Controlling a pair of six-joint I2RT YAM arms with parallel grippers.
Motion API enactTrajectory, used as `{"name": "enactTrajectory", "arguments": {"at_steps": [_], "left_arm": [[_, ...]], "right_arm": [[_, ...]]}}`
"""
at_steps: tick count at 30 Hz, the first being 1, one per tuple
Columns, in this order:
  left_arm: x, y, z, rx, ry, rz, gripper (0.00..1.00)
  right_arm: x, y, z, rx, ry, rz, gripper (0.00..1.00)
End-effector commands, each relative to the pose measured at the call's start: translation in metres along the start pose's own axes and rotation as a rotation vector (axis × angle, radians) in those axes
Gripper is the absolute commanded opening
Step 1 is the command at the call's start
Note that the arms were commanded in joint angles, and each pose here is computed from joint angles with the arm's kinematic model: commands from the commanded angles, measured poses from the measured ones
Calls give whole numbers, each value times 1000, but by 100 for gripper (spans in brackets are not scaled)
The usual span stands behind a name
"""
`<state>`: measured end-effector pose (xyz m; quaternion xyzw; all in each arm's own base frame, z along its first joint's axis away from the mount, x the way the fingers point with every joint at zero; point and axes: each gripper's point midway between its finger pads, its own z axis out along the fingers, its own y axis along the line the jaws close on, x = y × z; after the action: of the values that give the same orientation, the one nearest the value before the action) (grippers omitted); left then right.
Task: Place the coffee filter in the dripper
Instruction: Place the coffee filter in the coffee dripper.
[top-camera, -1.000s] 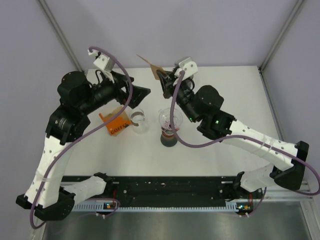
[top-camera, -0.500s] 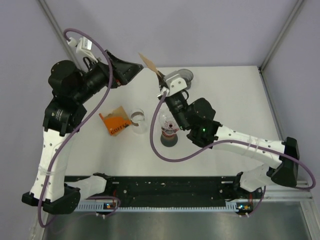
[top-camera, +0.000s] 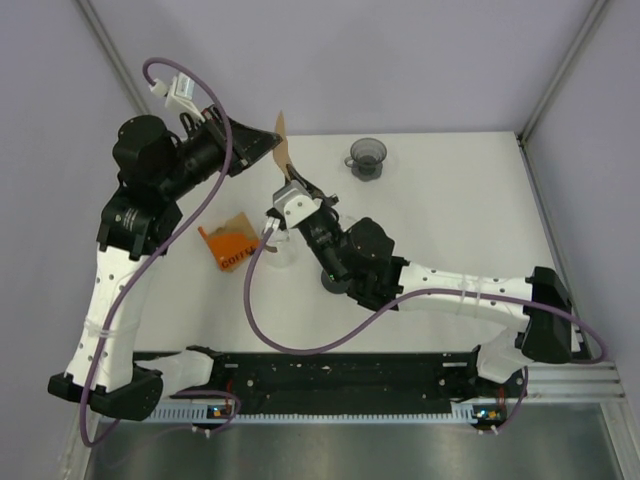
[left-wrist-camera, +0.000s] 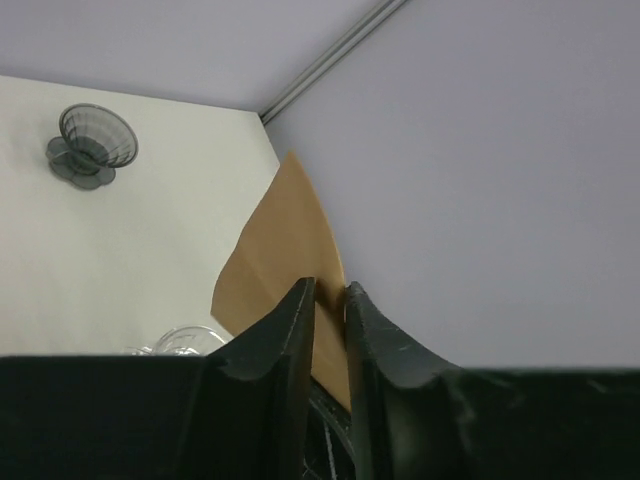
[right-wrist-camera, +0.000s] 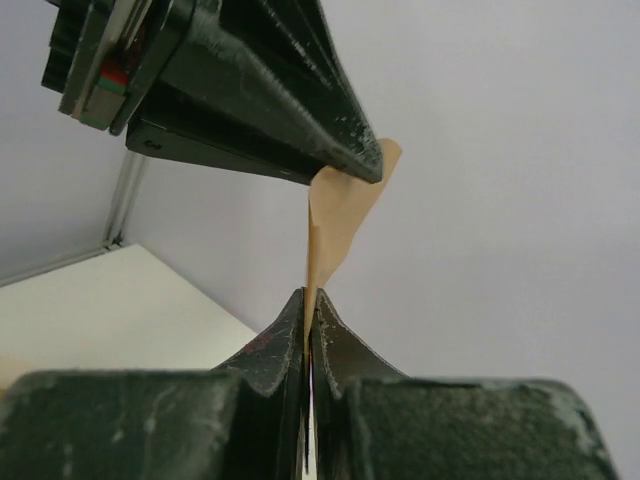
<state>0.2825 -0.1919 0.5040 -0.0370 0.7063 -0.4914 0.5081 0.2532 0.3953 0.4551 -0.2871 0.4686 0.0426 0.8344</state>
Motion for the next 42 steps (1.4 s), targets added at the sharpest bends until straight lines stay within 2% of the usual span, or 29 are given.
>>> {"name": "enactTrajectory", "arguments": {"at_steps": [1, 3, 10, 12, 13, 16, 18, 21, 25, 29, 30, 31, 37, 42], "left_arm": [[-2, -14, -9, 62, -14, 30, 12], [-1, -15, -10, 70, -10, 44, 0], [2, -1, -11, 24, -9, 98, 0], [4, 0, -11, 30, -5, 141, 0], [5, 0, -12, 41, 1, 179, 0], [9, 3, -14, 53, 16, 269, 0], [13, 3, -16, 68, 33, 311, 0], [21, 0, -19, 108, 61, 355, 0], [25, 1, -24, 121, 83, 424, 0], [36, -1, -30, 165, 128, 506, 0], [40, -2, -32, 189, 148, 524, 0], [46, -7, -35, 224, 169, 534, 0], [75, -31, -57, 413, 283, 530, 0], [82, -37, -66, 454, 297, 534, 0]], "right_arm": [[-30, -25, 5, 71, -57, 32, 0], [-29, -23, 4, 66, -50, 29, 0], [-25, -24, 2, 74, -37, -13, 0], [-23, -15, 3, 31, -34, -32, 0], [-22, -10, 2, 4, -28, -38, 5], [-15, 9, -3, -117, 0, -37, 55], [-16, 18, -10, -191, -3, 1, 69], [-26, 20, -25, -290, -27, 62, 80], [-54, 11, -57, -477, -101, 163, 84], [-73, -5, -82, -656, -136, 262, 92], [-72, -9, -87, -715, -123, 302, 93], [-72, -14, -88, -767, -111, 338, 99], [-45, -35, -68, -900, -1, 535, 99], [-34, -14, -67, -1063, 16, 610, 99]]}}
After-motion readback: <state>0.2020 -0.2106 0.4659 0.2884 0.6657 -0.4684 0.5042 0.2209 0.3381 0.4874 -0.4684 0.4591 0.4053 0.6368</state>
